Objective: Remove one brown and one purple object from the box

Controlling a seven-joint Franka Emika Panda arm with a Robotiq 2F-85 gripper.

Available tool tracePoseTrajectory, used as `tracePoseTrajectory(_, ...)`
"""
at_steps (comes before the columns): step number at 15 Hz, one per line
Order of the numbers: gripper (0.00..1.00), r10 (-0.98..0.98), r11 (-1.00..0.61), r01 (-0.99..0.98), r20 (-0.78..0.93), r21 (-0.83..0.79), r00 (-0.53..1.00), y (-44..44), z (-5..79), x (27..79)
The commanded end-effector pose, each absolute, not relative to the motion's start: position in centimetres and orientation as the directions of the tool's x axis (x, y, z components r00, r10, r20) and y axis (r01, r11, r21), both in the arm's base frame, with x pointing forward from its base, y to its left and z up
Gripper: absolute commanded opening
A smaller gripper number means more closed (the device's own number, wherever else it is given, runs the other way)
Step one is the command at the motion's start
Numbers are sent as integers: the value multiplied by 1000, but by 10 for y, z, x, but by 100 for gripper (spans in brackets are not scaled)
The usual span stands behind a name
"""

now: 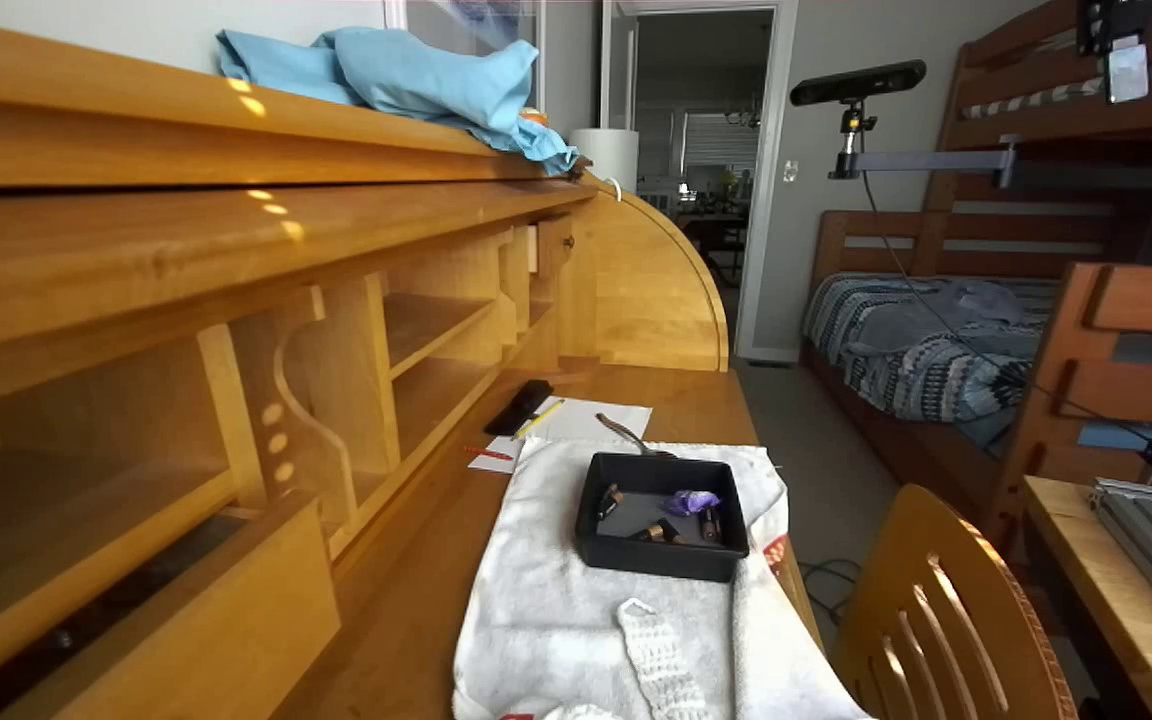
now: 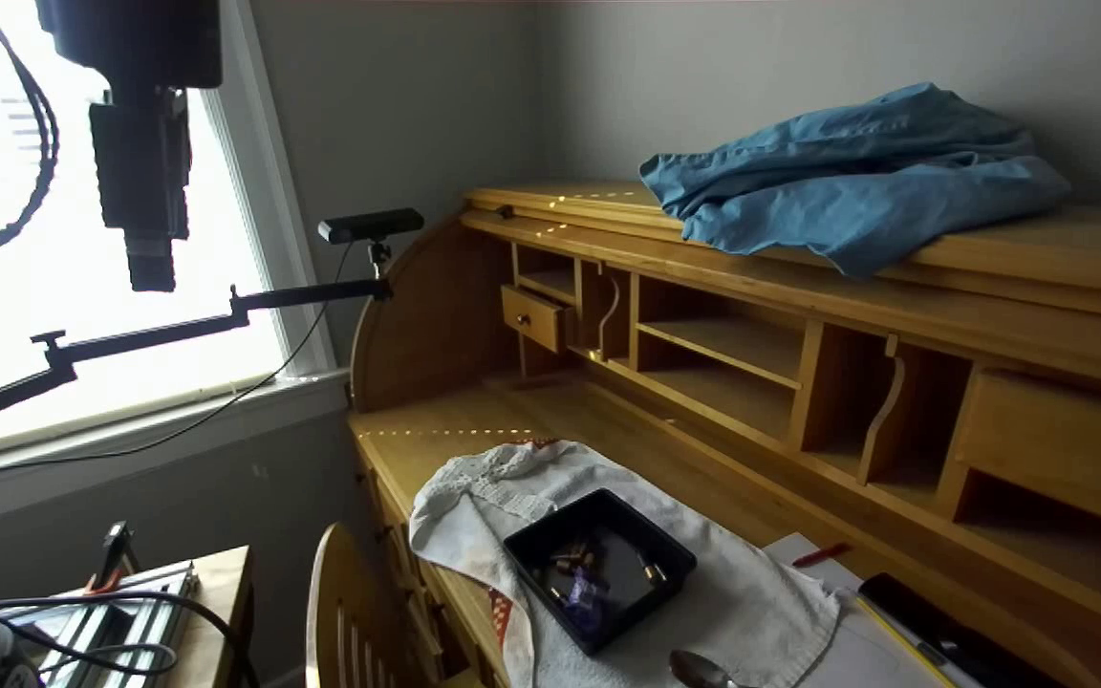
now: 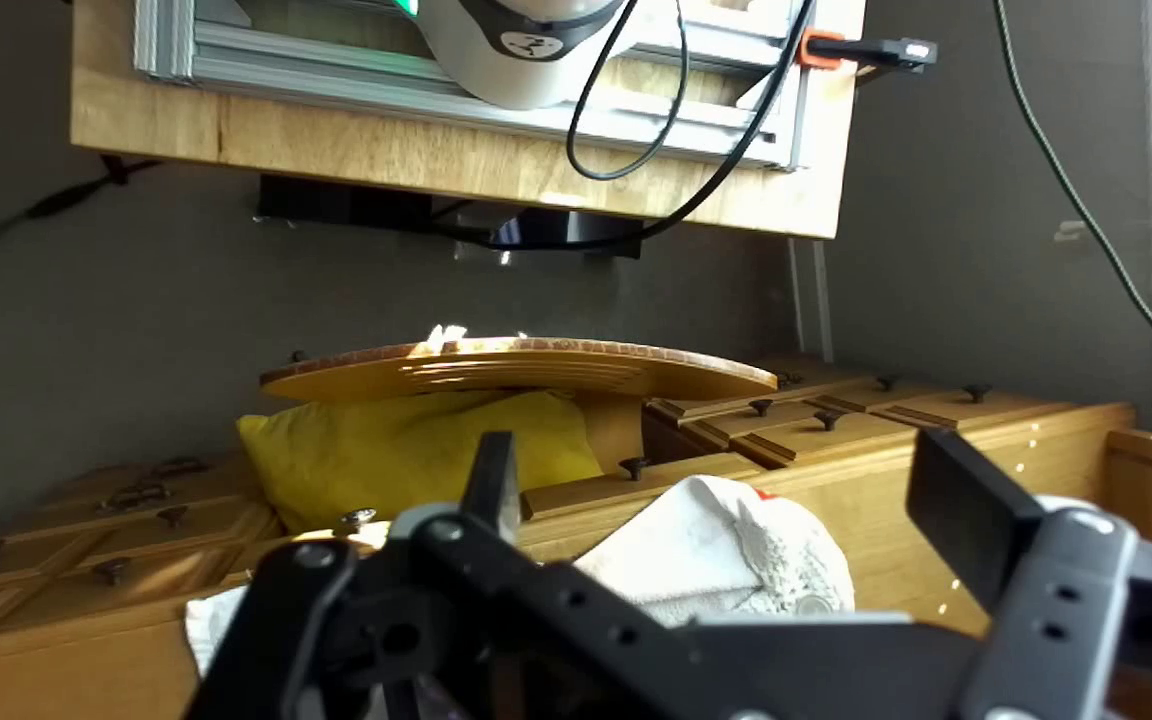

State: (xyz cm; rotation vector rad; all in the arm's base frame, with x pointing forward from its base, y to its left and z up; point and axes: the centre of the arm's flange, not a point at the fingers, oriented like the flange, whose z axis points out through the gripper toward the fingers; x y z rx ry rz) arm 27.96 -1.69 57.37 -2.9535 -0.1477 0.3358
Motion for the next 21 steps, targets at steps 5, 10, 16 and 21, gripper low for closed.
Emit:
tracePoseTrajectory(5, 100, 116, -981, 79, -214, -174, 970, -17, 574, 280)
tracePoseTrajectory(10, 100, 85, -986, 49, -227, -161, 970, -24, 567, 288)
tracePoseTrajectory(16, 100, 69, -993, 54, -143, -108, 987, -46, 531, 329)
tracePoseTrajectory(21, 100, 130, -991, 125, -126, -42, 984, -34, 500, 354)
